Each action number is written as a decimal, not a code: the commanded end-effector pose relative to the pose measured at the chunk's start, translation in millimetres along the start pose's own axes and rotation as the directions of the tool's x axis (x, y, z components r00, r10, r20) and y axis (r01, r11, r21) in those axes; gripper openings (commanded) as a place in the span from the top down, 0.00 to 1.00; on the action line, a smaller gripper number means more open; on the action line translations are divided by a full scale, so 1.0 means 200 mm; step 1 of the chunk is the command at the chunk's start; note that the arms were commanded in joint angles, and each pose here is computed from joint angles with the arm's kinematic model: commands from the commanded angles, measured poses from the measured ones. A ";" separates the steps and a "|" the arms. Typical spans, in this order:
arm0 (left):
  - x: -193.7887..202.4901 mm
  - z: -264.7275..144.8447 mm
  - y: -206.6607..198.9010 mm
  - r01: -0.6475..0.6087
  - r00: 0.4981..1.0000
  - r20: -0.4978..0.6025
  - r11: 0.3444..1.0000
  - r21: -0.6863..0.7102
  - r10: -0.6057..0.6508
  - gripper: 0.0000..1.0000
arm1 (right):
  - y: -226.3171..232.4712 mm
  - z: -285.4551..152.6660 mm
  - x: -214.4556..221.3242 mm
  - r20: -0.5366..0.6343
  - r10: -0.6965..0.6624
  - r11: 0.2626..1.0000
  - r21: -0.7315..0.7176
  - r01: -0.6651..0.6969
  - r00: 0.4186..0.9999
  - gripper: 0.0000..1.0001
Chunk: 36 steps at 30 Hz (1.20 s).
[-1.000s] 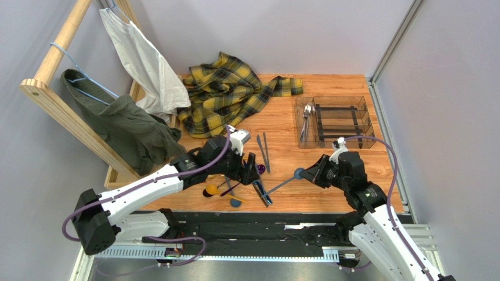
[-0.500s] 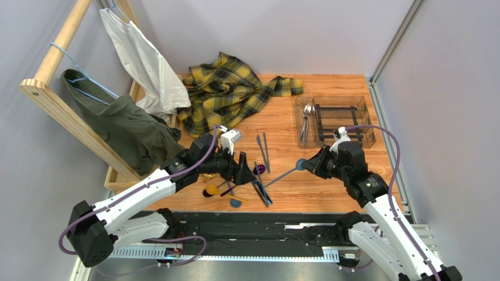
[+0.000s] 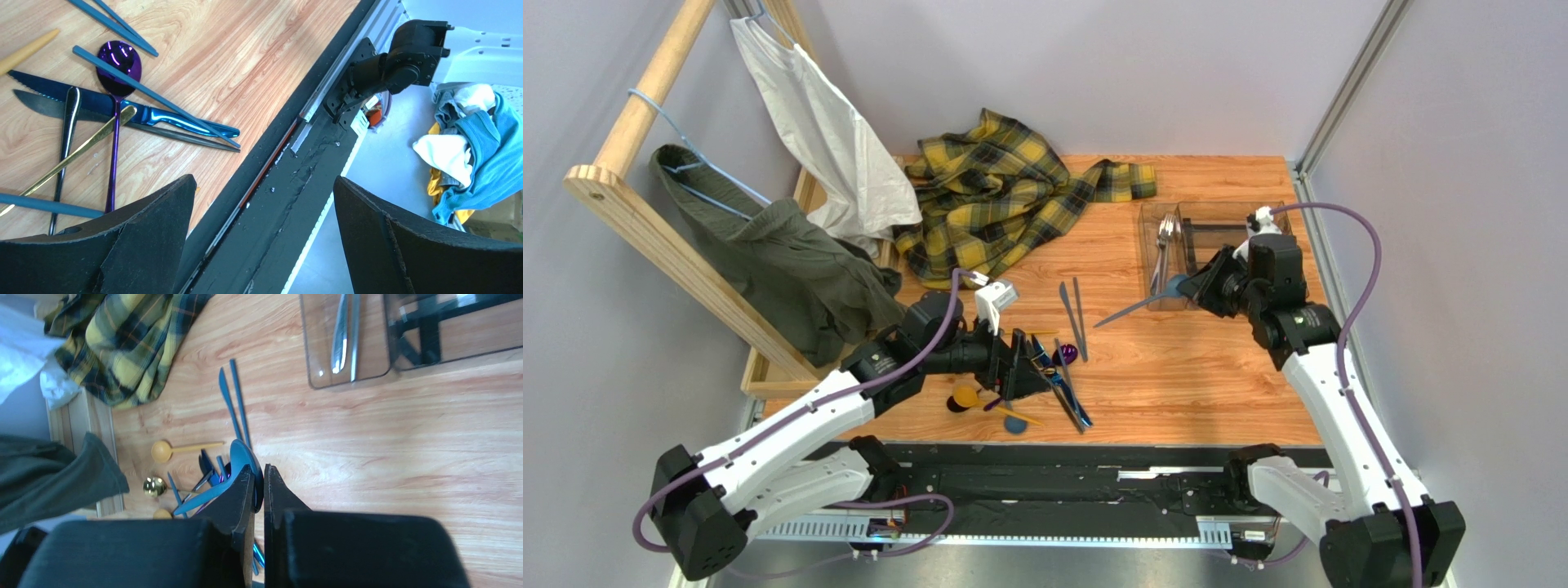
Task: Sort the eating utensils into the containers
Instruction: Pick up the spoon from the center of the board, then place the spoon in the storage box.
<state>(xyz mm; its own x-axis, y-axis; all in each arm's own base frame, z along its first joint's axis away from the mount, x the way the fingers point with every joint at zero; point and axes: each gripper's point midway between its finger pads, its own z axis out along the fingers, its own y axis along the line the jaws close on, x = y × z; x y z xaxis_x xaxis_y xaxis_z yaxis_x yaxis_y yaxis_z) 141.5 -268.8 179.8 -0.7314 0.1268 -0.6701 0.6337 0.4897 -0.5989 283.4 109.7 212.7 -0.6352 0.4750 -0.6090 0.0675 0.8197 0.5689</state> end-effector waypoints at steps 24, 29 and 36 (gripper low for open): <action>-0.05 -0.31 0.01 -0.147 0.989 -0.053 0.970 -0.192 0.139 0.09 | -0.38 0.41 -1.05 0.223 0.111 0.958 0.234 -0.164 0.968 1.00; -0.03 -0.31 -0.01 -0.144 0.989 -0.069 0.976 -0.163 0.135 0.09 | -0.53 0.55 -1.12 0.227 0.134 0.934 0.298 -0.199 0.965 1.00; 0.00 -0.29 0.00 -0.129 0.990 -0.084 0.980 -0.152 0.117 0.09 | -0.73 0.70 -1.23 0.253 0.180 0.900 0.346 -0.263 0.950 1.00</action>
<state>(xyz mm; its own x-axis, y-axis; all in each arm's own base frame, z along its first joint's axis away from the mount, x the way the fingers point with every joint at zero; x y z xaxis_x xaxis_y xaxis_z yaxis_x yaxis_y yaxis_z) 126.7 -217.7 200.1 -0.6840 0.2538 -0.6839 0.6607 0.6129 -0.4334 514.9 -57.9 197.2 -0.4593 0.6633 -0.5909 0.4630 0.7464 0.4779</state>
